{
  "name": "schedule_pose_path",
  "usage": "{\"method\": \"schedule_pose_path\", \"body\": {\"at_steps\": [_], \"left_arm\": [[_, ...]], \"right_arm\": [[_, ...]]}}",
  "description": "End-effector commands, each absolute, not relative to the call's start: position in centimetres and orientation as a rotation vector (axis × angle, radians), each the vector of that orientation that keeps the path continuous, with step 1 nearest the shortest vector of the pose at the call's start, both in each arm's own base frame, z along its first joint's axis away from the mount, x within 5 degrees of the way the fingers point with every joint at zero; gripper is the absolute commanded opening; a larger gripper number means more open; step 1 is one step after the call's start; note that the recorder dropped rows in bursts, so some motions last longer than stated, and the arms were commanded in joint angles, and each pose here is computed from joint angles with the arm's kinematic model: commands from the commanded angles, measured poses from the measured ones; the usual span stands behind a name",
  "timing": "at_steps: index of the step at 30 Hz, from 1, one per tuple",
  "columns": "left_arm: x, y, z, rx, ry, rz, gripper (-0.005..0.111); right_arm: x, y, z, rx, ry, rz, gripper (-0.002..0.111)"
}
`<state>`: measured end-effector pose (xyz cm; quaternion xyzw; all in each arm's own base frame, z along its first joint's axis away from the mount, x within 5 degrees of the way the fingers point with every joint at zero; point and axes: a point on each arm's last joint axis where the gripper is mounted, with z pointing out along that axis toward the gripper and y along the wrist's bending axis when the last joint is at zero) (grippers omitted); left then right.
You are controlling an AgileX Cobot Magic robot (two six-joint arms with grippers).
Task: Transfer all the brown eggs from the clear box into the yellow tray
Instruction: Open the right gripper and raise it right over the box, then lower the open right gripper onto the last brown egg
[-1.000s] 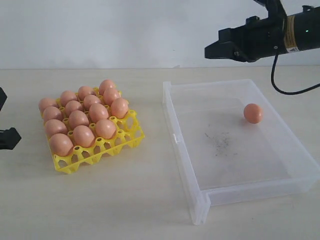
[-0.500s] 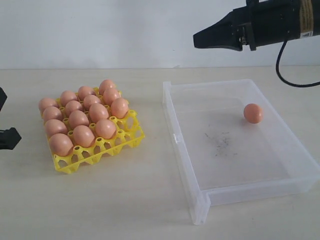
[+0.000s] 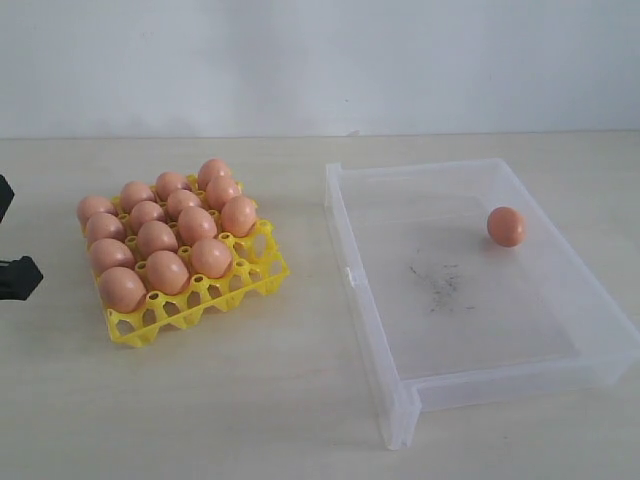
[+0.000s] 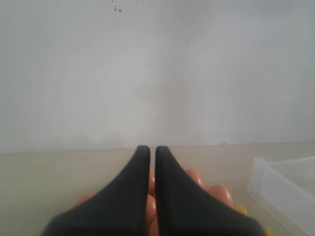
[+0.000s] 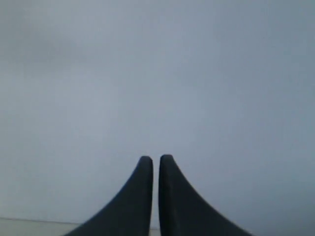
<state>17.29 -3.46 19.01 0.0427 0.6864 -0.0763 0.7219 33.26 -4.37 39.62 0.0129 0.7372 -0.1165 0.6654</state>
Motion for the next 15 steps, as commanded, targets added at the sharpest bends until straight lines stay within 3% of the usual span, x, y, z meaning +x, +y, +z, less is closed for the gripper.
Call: {"method": "schedule_pose_path", "body": {"at_steps": [1, 4, 7, 11, 15], "left_arm": [[17.1, -3.4, 19.1, 0.099, 1.504, -0.154, 0.004], [17.1, -3.4, 19.1, 0.095, 1.505, -0.158, 0.004], [17.1, -3.4, 19.1, 0.095, 1.505, -0.158, 0.004], [17.1, -3.4, 19.1, 0.095, 1.505, -0.158, 0.004], [17.1, -3.4, 19.1, 0.098, 1.505, -0.159, 0.004]], "right_arm": [[32.1, -7.1, 38.1, 0.103, 1.754, -0.669, 0.0], [31.6, -8.7, 35.9, 0.097, 1.974, -0.947, 0.0], [31.4, -8.9, 33.3, 0.002, 2.224, -1.001, 0.0], [32.0, -7.1, 30.8, -0.024, 2.407, -0.655, 0.0], [33.2, -3.7, 28.5, -0.112, 2.518, -0.142, 0.0]]}}
